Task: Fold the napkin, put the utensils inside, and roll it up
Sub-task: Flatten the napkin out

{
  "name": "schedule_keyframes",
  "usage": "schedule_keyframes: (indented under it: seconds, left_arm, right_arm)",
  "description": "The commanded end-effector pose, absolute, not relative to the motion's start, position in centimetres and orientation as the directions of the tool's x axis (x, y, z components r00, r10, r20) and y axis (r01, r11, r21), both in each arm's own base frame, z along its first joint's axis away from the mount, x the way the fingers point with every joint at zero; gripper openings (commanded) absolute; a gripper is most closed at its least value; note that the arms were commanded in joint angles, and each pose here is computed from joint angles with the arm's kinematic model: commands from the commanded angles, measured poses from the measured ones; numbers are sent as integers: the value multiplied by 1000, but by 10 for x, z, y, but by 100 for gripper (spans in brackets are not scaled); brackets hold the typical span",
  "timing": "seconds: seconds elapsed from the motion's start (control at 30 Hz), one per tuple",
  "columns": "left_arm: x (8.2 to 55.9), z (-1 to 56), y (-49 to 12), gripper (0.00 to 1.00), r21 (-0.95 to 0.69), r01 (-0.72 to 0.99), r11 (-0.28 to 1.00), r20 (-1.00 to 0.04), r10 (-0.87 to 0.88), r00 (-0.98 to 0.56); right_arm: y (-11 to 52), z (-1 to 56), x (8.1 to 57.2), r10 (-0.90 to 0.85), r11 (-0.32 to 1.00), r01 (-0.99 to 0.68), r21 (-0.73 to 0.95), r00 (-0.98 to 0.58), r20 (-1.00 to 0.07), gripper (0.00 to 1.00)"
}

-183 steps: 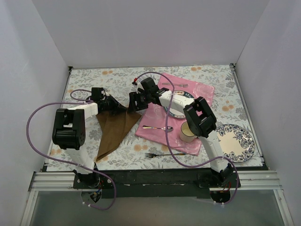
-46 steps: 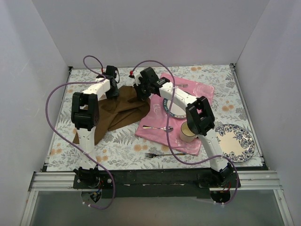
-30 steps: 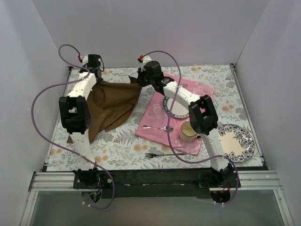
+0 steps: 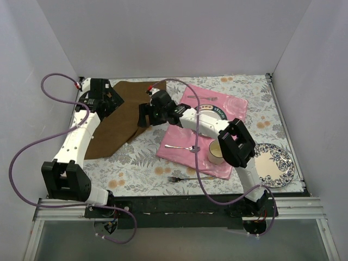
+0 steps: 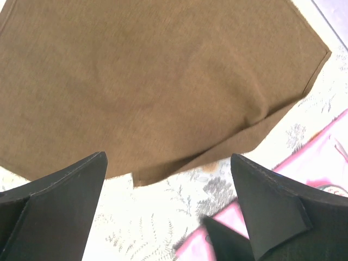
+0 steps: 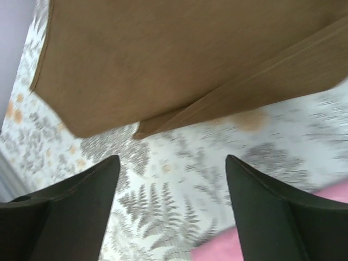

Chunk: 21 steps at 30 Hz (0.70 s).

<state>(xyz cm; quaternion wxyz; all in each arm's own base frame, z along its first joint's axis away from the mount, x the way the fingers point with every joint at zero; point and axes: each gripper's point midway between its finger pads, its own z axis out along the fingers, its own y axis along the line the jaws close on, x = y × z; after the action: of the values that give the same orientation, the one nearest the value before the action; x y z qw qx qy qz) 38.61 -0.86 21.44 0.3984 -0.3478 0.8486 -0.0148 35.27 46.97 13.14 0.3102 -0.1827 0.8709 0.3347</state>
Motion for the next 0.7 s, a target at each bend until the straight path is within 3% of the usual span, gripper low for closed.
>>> schedule_keyframes:
  seconds: [0.0, 0.23, 0.67]
  left_arm:
    - [357, 207, -12, 98, -325, -586, 742, -633, -631, -449]
    - [346, 218, -10, 98, -332, -566, 754, -654, -617, -437]
    - [343, 239, -12, 98, -361, -520, 774, -682, -599, -419]
  right_arm:
    - [513, 130, 329, -28, 660, -452, 600, -813, -582, 82]
    - [537, 108, 313, 12, 652, -382, 654, -858, -513, 81]
    - [551, 63, 308, 55, 677, -284, 679, -901, -431, 56]
